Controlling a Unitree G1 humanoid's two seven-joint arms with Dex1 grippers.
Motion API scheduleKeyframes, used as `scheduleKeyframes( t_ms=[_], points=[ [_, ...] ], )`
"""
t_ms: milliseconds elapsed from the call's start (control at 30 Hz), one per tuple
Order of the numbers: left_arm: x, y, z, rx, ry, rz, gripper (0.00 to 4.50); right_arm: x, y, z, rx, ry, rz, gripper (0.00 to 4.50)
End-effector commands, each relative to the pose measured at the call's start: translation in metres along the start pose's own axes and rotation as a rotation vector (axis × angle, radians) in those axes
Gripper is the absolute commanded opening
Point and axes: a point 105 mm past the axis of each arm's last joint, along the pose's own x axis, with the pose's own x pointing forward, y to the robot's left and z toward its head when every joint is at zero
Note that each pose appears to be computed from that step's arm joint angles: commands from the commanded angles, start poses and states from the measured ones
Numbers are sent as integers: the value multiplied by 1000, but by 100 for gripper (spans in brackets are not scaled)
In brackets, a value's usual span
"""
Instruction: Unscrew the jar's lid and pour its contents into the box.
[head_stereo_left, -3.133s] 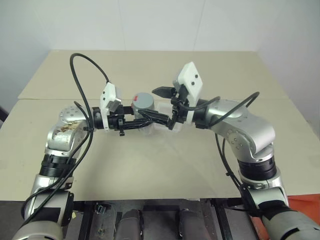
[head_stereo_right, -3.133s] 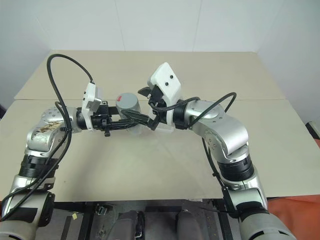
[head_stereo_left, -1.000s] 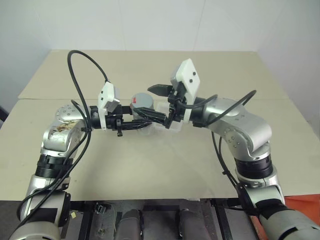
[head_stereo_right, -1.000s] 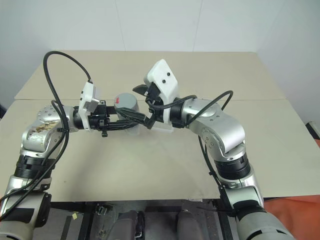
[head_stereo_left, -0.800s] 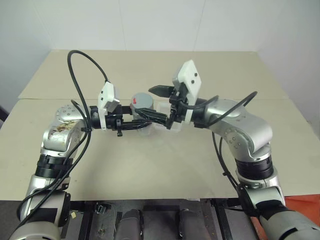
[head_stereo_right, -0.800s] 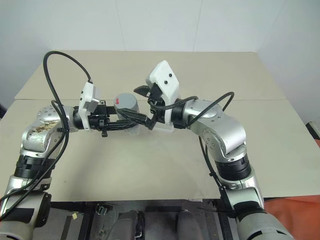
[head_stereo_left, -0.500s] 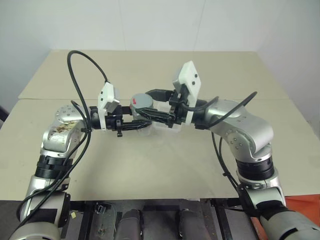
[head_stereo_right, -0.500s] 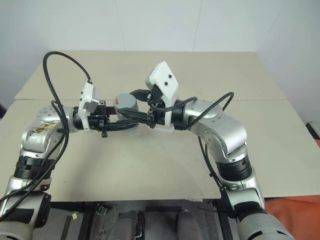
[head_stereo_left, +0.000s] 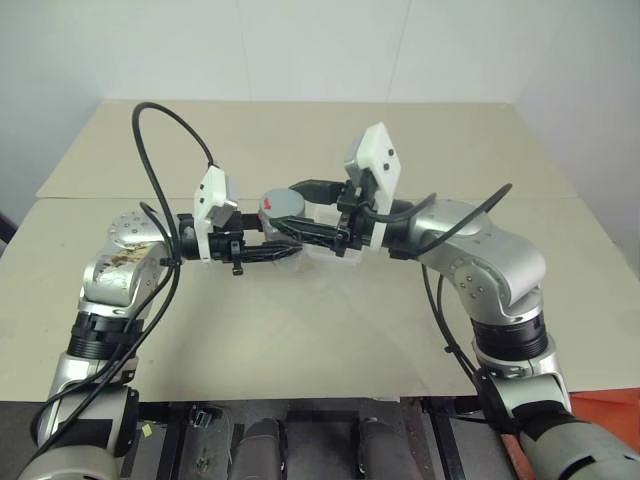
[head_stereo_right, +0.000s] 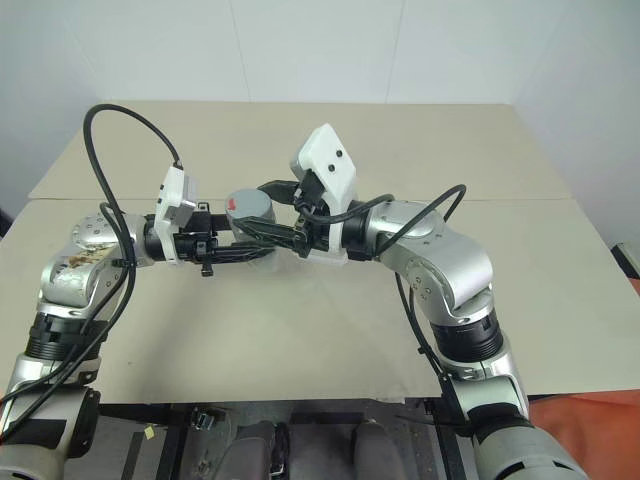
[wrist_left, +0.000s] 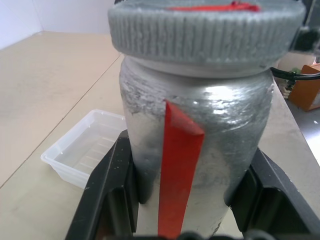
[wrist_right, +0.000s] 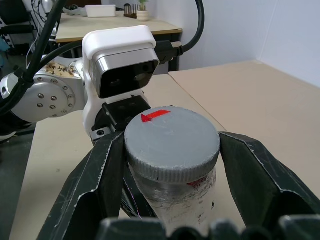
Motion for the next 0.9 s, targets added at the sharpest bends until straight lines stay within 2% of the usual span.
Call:
scheduleKeyframes(
  t_ms=[33, 300, 600, 733, 900],
  points=[
    [-4, -9, -5, 3, 19, -60, 196, -8, -4, 27, -69, -92, -16, 283],
    [-8, -31, -10, 2, 40, -291, 196, -19, -2, 33, -97, -100, 68, 283],
    [-7, -37, -24, 2, 85, -370, 196, -27, -1, 41, -96, -129, 114, 283],
    [-7, -26, -17, 28, 42, -264, 196, -38, -14, 34, -96, -91, 15, 283],
    [-15, -8, -8, 65, 12, -83, 196, -64, -43, 7, -32, -23, -227, 283]
  ],
)
